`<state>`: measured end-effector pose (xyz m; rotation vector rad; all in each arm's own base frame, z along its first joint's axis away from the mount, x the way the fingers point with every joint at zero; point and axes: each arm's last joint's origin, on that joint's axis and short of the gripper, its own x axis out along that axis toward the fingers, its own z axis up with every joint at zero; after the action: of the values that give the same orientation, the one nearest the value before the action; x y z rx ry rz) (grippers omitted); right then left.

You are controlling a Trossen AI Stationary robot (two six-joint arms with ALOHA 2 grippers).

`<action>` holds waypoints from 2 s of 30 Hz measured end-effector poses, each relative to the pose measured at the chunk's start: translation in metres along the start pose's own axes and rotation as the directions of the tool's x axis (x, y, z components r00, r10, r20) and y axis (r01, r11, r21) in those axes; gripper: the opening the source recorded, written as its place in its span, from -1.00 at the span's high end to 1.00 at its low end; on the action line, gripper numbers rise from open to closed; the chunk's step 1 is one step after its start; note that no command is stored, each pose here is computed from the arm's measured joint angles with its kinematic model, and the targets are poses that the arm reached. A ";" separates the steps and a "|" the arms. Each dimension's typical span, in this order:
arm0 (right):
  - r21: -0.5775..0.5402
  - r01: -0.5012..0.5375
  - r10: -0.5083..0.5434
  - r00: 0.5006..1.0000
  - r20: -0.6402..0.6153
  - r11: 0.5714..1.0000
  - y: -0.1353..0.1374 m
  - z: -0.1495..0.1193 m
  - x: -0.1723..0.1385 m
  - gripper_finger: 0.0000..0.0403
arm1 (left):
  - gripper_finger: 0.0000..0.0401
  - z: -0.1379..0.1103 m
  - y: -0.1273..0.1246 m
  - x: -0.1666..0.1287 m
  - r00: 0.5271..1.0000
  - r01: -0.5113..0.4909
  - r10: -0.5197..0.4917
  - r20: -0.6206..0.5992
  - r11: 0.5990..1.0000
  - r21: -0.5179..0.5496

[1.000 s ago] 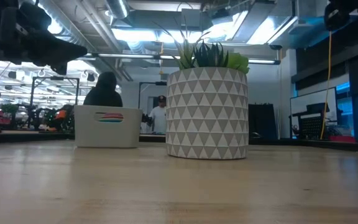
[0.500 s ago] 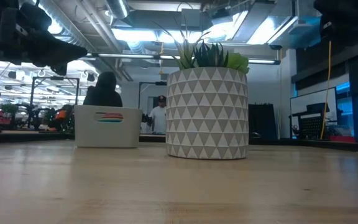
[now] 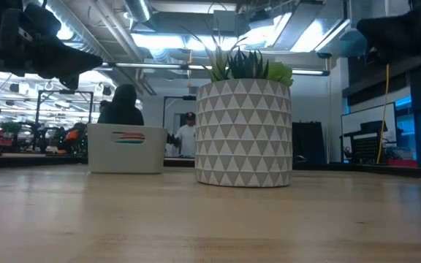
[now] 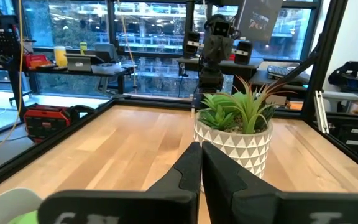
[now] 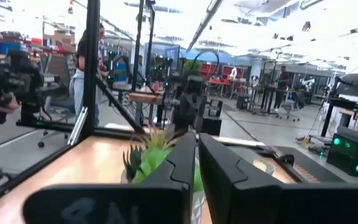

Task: Nest measuring cups in basket
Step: Return to Home Position

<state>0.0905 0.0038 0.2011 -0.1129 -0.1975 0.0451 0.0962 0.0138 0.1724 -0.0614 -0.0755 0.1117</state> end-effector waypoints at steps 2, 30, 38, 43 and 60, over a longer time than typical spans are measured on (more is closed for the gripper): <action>-0.001 -0.002 0.002 1.000 -0.016 1.000 0.001 -0.005 0.000 0.86 | 0.98 0.000 0.000 0.000 1.000 0.000 0.000 0.000 1.000 0.000; -0.024 0.191 -0.192 0.967 -0.169 0.981 -0.002 -0.032 0.001 0.86 | 0.93 -0.004 0.000 0.000 0.999 0.000 -0.001 -0.041 1.000 -0.009; -0.024 0.191 -0.192 0.967 -0.169 0.981 -0.002 -0.032 0.001 0.86 | 0.99 -0.004 0.000 0.000 0.999 0.000 0.000 -0.042 1.000 -0.009; -0.025 0.191 -0.192 0.967 -0.169 0.981 -0.002 -0.032 0.001 0.86 | 0.96 -0.004 0.000 0.000 0.999 0.000 -0.001 -0.042 1.000 -0.009; -0.025 0.190 -0.192 0.967 -0.169 0.981 -0.002 -0.032 0.001 0.86 | 0.90 -0.004 0.000 0.000 0.999 0.000 0.000 -0.043 1.000 -0.009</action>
<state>0.0980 -0.0020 0.1701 -0.1047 -0.0364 -0.1576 0.0965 0.0137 0.1682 -0.0728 -0.0330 0.1101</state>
